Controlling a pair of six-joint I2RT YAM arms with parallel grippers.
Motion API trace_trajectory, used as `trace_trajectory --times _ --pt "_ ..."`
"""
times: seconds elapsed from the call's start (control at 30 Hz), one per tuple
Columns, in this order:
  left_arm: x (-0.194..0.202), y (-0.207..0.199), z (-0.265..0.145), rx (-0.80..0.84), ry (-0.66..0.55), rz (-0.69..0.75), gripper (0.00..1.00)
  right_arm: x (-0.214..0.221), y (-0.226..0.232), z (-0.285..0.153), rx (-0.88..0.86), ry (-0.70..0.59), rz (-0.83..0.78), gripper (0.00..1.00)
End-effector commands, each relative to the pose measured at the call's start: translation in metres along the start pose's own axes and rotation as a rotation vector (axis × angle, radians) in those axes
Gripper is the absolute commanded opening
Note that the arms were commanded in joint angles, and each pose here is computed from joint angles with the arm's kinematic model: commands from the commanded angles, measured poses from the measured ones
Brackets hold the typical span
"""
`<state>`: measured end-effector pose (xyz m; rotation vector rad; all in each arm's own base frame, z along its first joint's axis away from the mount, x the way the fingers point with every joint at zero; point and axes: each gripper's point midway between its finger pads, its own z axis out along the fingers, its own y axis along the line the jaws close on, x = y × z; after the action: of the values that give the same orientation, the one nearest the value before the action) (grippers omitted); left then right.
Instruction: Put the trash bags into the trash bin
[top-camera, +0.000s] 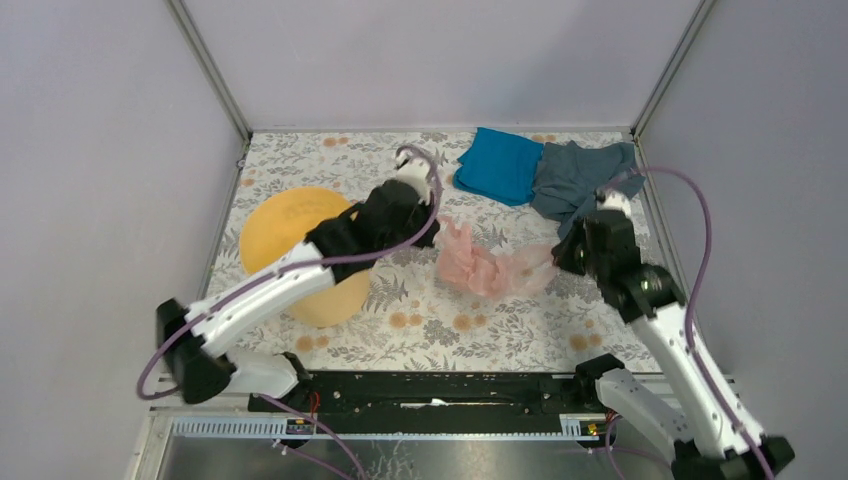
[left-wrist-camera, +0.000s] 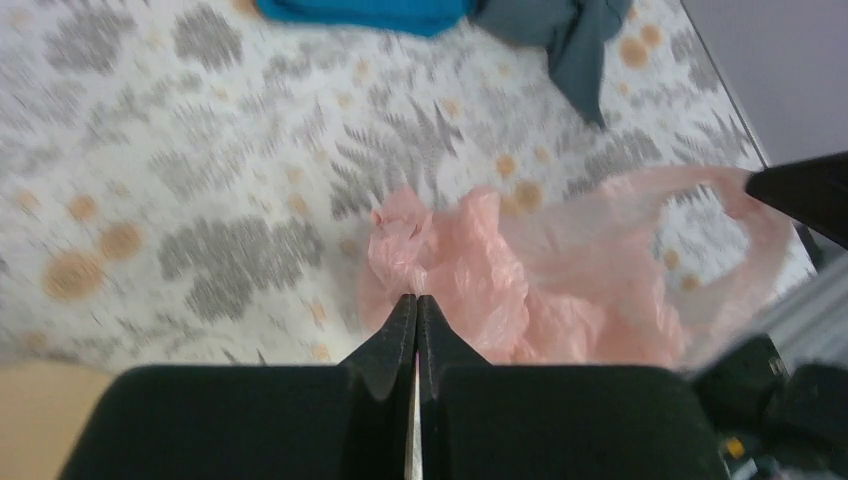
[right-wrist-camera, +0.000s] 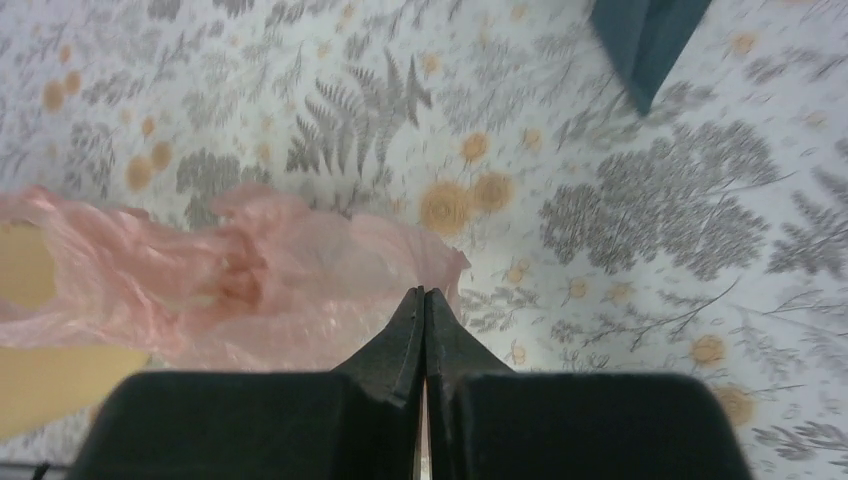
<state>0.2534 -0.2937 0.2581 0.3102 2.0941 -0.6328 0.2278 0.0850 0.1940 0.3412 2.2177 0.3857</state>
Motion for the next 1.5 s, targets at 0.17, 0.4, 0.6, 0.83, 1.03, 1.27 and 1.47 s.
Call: trace_trajectory --times 0.17,0.4,0.6,0.83,1.03,1.27,1.47 --pt "-0.290 -0.103 -0.141 0.265 -0.642 0.156 0.00 -0.251 0.133 -0.140 -0.211 -0.461 -0.116 0.00" --pt "-0.151 -0.014 -0.051 0.025 -0.502 0.049 0.00 -0.177 0.109 -0.096 -0.360 -0.530 -0.045 0.00" --pt "-0.015 0.036 0.014 -0.016 -0.164 -0.027 0.00 -0.038 0.037 0.016 -0.141 -0.120 -0.030 0.00" --pt "-0.217 -0.043 -0.085 0.118 -0.567 0.155 0.00 -0.202 0.118 -0.090 -0.262 -0.451 -0.138 0.00" --pt "-0.238 -0.060 -0.153 0.160 -0.757 0.081 0.00 -0.227 0.158 -0.193 -0.555 -0.674 -0.221 0.00" --pt "-0.041 0.064 -0.024 -0.162 -0.265 -0.022 0.00 -0.060 0.007 -0.007 0.009 -0.228 -0.113 0.00" --pt "-0.121 0.023 -0.081 -0.004 -0.411 0.050 0.00 -0.114 0.044 -0.051 -0.101 -0.347 -0.119 0.00"
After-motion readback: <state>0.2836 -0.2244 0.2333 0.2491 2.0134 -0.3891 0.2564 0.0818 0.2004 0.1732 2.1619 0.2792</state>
